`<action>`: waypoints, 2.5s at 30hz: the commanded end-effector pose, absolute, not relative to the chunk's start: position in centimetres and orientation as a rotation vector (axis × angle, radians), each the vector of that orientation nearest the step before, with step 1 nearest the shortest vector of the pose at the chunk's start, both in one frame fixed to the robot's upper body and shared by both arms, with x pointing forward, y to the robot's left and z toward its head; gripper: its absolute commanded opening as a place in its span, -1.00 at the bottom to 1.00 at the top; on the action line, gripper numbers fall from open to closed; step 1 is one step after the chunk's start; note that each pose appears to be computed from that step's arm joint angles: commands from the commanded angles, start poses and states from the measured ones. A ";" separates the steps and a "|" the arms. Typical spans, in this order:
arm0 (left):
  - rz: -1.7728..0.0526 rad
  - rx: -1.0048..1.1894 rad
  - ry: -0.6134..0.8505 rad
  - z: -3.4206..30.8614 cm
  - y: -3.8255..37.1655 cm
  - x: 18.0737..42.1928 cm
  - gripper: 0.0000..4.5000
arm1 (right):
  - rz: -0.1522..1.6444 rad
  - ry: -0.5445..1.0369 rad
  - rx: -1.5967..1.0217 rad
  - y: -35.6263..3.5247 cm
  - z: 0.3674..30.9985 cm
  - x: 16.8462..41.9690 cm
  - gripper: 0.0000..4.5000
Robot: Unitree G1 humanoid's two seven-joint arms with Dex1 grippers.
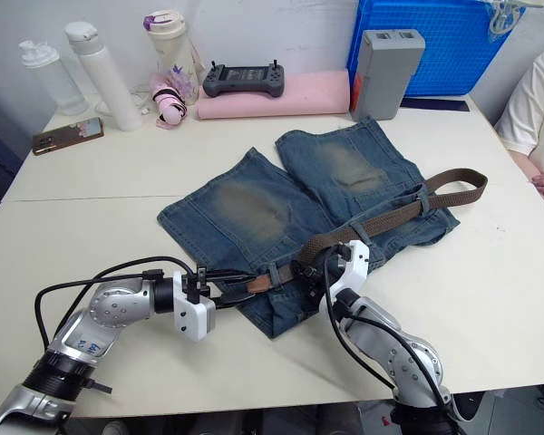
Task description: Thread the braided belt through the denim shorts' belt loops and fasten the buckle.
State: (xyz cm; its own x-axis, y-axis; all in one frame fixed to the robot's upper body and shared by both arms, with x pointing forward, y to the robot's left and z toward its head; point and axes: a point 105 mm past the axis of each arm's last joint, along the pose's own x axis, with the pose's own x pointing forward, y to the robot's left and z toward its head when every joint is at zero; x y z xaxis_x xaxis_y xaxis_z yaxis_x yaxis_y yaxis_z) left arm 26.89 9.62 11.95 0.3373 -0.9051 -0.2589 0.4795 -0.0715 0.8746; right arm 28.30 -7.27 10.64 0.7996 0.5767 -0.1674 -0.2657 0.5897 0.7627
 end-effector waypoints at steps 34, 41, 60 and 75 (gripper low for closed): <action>-1.064 1.060 -0.338 11.5 17.6 26.5 -1.00 | 0.578 0.512 0.003 -11.7 7.9 26.6 -0.98; -0.949 1.285 0.322 8.2 36.0 21.4 -1.00 | 0.608 0.508 0.030 -10.8 8.1 26.9 -0.98; -1.042 1.141 0.014 13.7 29.9 24.9 0.74 | 0.626 0.519 0.032 -10.2 7.9 27.2 -0.70; -1.550 0.295 -0.062 18.3 11.3 24.1 1.00 | 0.815 0.340 -0.021 -14.1 16.4 25.9 0.99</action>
State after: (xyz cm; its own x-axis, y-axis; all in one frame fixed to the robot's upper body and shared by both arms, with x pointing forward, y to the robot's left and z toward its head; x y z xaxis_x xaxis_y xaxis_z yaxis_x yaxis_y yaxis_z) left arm 24.78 13.28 18.27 0.1095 -0.9802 -0.1649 0.9611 0.0621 0.2692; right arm 26.74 -14.11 14.27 0.6597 0.6600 -0.3594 -0.6574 0.7386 0.1495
